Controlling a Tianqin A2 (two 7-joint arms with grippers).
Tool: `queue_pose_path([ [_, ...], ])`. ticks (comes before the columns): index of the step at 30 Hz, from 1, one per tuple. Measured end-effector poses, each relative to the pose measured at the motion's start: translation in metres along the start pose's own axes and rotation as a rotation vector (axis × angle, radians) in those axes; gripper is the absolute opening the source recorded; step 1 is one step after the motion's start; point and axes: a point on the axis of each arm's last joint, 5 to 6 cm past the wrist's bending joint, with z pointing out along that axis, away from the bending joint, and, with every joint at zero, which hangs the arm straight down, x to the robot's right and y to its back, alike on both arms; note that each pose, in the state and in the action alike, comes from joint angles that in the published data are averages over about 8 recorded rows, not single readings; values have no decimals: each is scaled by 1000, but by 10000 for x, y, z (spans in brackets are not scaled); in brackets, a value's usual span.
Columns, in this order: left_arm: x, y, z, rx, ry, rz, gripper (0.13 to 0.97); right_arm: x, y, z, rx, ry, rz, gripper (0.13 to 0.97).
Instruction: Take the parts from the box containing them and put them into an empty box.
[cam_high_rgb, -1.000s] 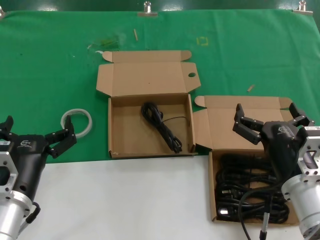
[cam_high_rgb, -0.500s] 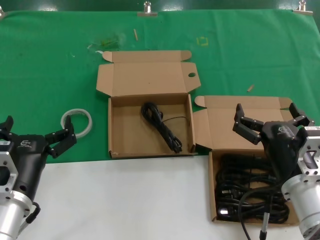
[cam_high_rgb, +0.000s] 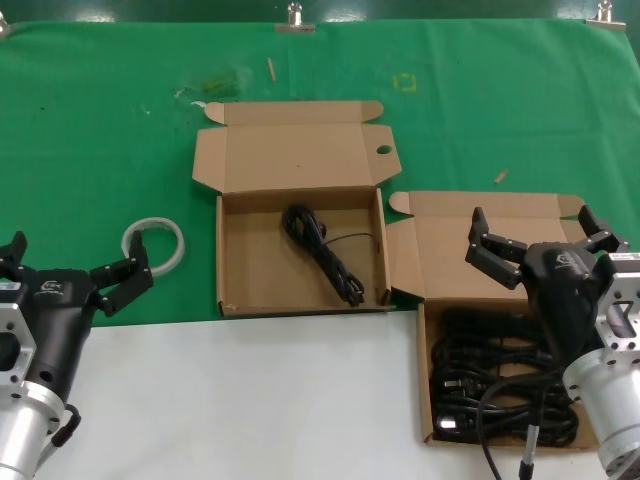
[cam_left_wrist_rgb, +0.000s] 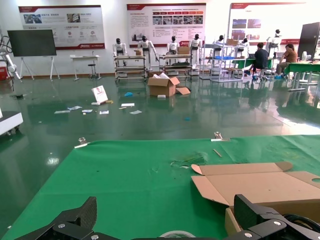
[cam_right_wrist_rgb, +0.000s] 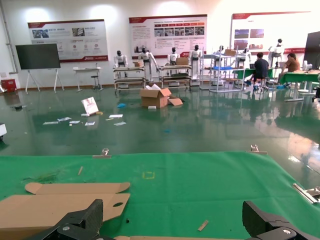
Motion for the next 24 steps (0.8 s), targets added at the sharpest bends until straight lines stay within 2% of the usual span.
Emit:
queue_pose_path([
  [24, 0, 0, 0, 0, 0, 0, 965, 0, 0, 0, 0, 0, 0, 966],
])
